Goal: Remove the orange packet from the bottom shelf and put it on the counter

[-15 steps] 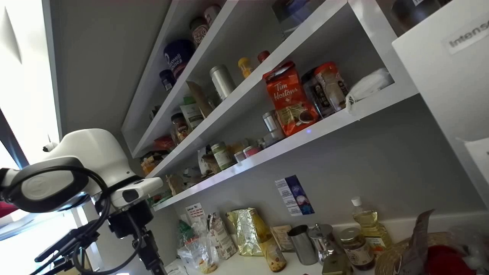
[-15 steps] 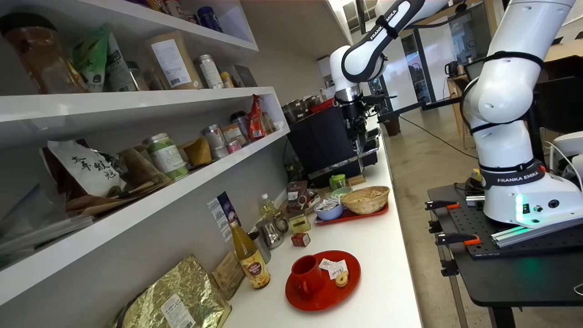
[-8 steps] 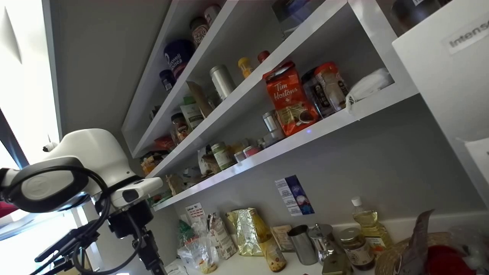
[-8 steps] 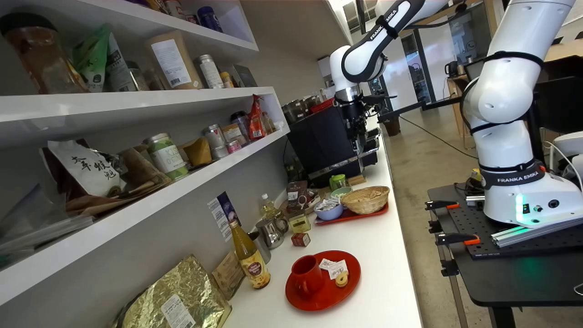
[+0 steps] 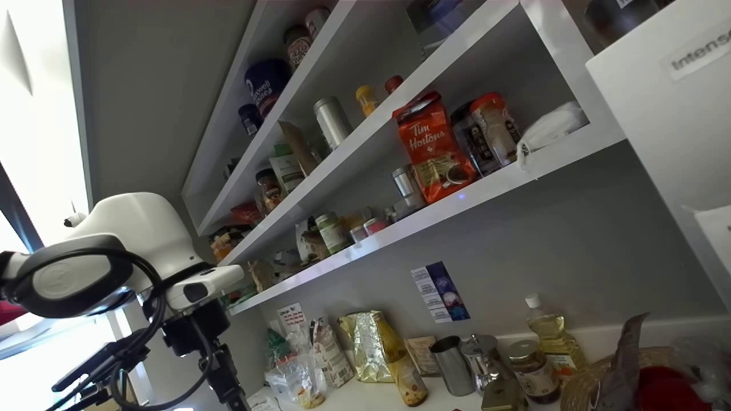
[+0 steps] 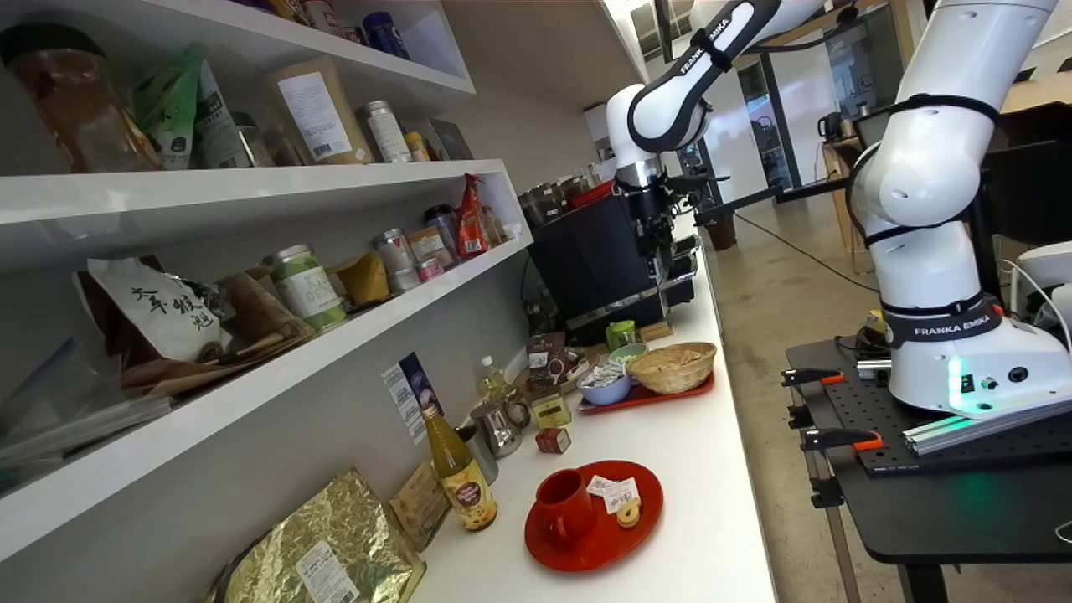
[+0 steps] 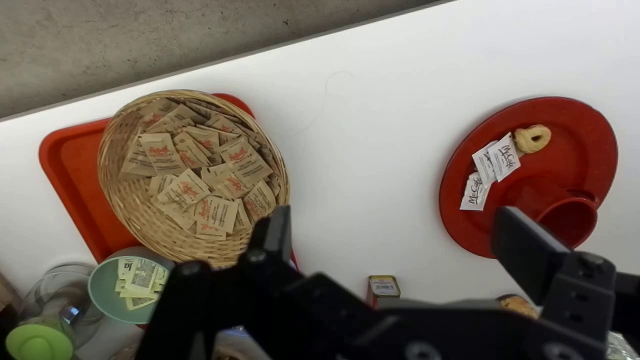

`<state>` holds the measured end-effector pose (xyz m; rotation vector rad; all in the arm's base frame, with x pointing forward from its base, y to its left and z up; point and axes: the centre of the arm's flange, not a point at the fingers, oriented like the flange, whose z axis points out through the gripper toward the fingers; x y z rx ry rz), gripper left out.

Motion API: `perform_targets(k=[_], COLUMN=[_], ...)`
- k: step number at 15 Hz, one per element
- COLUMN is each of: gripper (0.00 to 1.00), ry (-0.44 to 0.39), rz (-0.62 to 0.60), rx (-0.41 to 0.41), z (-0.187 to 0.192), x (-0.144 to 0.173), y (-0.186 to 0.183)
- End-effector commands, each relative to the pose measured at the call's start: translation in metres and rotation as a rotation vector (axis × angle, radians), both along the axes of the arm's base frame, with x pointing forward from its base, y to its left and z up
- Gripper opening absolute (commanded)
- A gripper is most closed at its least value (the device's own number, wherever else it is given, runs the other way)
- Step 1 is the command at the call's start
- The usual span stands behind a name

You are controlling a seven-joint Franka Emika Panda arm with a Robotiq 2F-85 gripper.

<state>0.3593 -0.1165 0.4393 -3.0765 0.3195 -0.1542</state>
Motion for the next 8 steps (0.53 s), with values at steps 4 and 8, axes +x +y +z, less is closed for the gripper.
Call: perform_targets(k=[4,8], gripper=[1.00,1.00], ry=[-0.158,-0.322], rz=[-0.073,-0.111], rx=[-0.041,-0.094], z=[-0.035,-0.041], x=[0.087,0.162], y=[-0.001,-0.007])
